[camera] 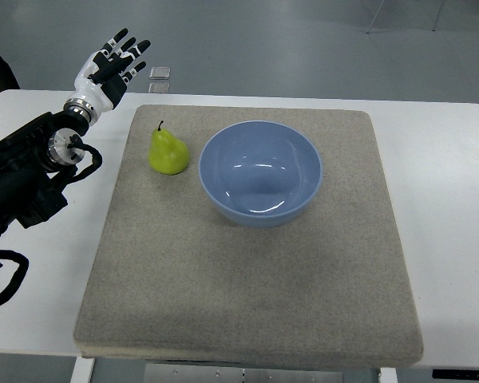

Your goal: Place pear in bowl with left hand

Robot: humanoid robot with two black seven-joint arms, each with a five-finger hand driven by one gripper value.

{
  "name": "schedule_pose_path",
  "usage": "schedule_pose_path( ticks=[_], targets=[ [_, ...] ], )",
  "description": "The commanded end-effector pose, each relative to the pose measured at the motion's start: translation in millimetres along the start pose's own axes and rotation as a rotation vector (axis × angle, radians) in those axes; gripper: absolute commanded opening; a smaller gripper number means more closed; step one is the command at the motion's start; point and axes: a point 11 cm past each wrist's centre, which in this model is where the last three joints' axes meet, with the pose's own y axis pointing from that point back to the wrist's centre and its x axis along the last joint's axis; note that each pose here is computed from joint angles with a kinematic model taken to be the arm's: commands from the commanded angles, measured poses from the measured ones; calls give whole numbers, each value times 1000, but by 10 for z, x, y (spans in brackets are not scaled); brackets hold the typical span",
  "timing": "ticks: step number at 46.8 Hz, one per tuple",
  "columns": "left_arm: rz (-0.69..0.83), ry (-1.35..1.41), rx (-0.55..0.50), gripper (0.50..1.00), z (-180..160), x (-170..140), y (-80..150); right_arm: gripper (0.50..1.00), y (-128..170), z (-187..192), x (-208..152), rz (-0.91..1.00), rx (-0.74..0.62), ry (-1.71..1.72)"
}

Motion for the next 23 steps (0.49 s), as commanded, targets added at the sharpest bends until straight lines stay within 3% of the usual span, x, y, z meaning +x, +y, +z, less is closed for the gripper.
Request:
schedule_pose_path(
  ticks=[1, 23],
  targets=[
    [-1, 0, -2, 964, 2, -1, 0, 924, 0, 0, -3, -1, 0, -1],
    [-15, 10, -6, 966, -26, -39, 8, 924, 0, 1, -3, -1, -1, -1]
  ],
)
